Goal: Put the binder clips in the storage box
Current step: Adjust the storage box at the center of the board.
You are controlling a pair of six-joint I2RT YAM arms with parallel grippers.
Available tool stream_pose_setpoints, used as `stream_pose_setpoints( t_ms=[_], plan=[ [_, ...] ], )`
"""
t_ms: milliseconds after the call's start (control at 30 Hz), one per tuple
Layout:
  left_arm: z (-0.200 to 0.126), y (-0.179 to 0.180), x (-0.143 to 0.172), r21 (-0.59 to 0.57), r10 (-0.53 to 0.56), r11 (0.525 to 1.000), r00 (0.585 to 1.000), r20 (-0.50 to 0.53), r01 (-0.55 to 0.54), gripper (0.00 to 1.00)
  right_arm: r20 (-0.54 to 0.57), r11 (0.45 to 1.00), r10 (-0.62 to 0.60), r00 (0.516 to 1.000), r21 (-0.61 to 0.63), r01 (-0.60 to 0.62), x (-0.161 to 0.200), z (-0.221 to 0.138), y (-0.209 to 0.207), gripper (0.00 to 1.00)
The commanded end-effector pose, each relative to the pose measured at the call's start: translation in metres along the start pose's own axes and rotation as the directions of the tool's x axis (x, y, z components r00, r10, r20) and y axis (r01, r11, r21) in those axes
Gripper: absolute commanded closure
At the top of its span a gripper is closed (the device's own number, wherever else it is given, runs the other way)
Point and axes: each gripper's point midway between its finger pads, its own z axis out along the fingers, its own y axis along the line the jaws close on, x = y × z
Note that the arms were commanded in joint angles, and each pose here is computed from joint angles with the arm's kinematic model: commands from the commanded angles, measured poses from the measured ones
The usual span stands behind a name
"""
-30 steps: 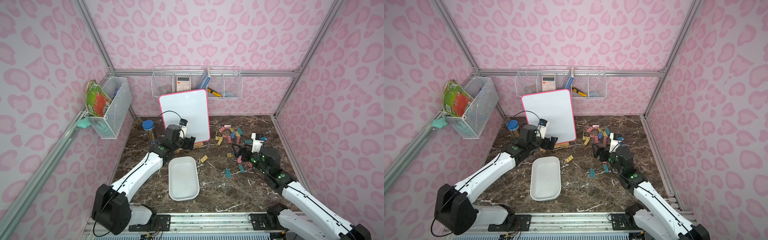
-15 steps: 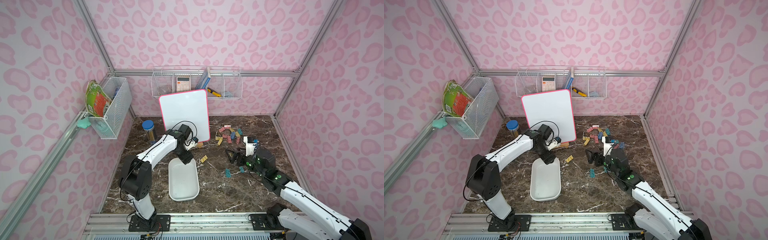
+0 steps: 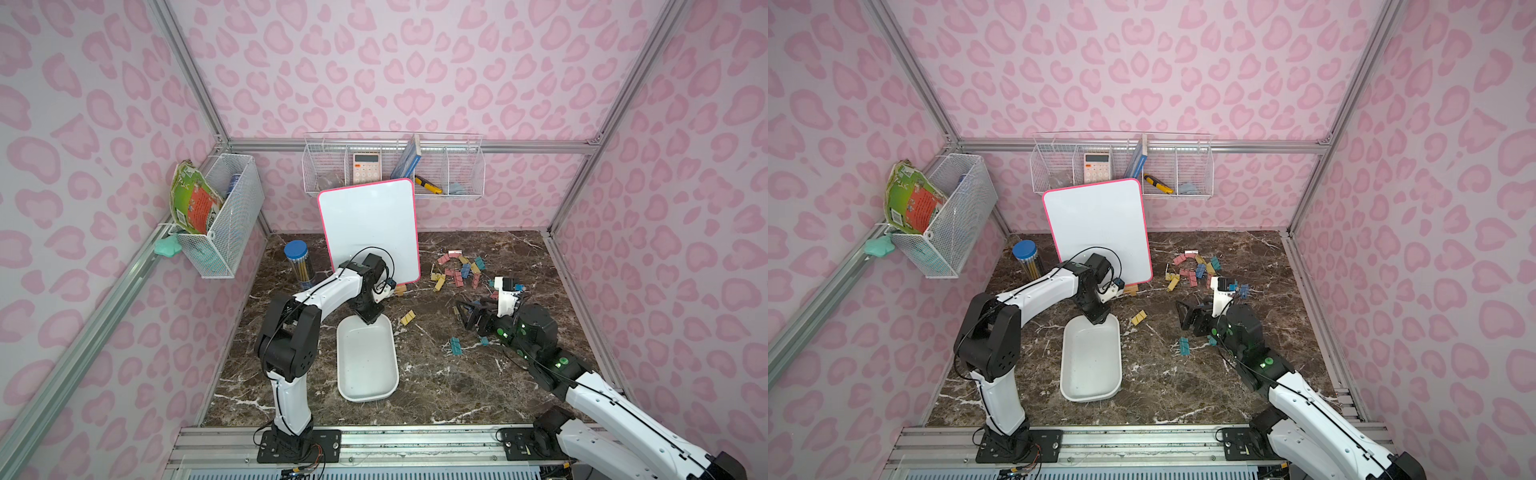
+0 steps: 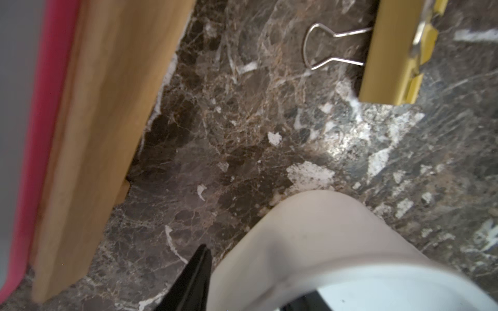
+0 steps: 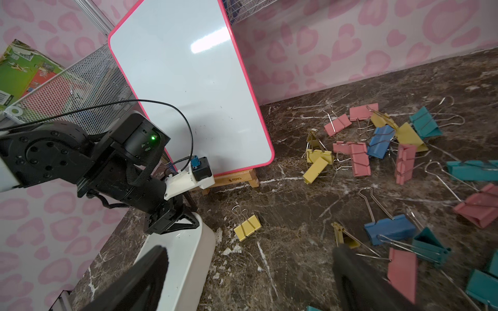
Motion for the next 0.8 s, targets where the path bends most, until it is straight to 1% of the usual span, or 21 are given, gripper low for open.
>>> stream_pose_setpoints(
  t_ms=[0,67,167,300,367,433,500,567,633,700,767],
  plan=[
    [-0.007,-0.008,0.003,0.035,-0.096,0.995,0.995,0.007,0.096,0.68,0.024,1.000,0.009,1.000,-0.010,-0.009,-0.006,0.001,0.004,0.03],
    [-0.011,-0.014,0.008,0.056,-0.139,0.989,0.990,0.001,0.139,0.75,0.022,1.000,0.010,1.000,-0.010,-0.010,-0.006,0.002,0.005,0.03],
    [-0.016,-0.029,0.017,0.087,-0.176,0.980,0.984,-0.018,0.177,0.84,0.017,1.000,0.015,1.000,-0.007,-0.015,-0.004,0.003,0.004,0.03],
    [-0.022,-0.051,0.029,0.097,-0.229,0.967,0.971,-0.072,0.235,0.92,0.010,1.000,0.028,1.000,-0.003,-0.028,-0.001,0.006,0.004,0.03],
    [-0.027,-0.066,0.034,0.117,-0.265,0.954,0.959,-0.097,0.275,0.92,0.006,0.999,0.041,0.999,0.003,-0.041,0.000,0.006,0.003,0.03],
    [-0.034,-0.080,0.036,0.131,-0.323,0.933,0.941,-0.102,0.334,0.94,0.001,0.999,0.053,0.999,0.007,-0.053,0.001,0.007,0.002,0.03],
    [-0.038,-0.093,0.040,0.137,-0.412,0.895,0.905,-0.111,0.424,0.98,-0.009,0.997,0.072,0.997,0.036,-0.072,0.005,0.008,-0.003,0.03],
    [-0.041,-0.108,0.045,0.154,-0.469,0.862,0.875,-0.116,0.482,0.98,-0.037,0.995,0.077,0.996,0.065,-0.074,0.010,0.011,-0.007,0.03],
    [-0.037,-0.119,0.056,0.140,-0.514,0.838,0.849,-0.123,0.527,0.97,-0.087,0.992,0.076,0.993,0.111,-0.066,0.018,0.016,-0.013,0.03],
    [-0.029,-0.125,0.070,0.096,-0.567,0.809,0.813,-0.134,0.580,0.95,-0.151,0.986,0.073,0.986,0.159,-0.049,0.027,0.023,-0.018,0.03],
    [-0.020,-0.131,0.079,0.076,-0.606,0.782,0.783,-0.139,0.619,0.94,-0.203,0.979,0.076,0.976,0.203,-0.034,0.036,0.028,-0.023,0.04]
  ],
)
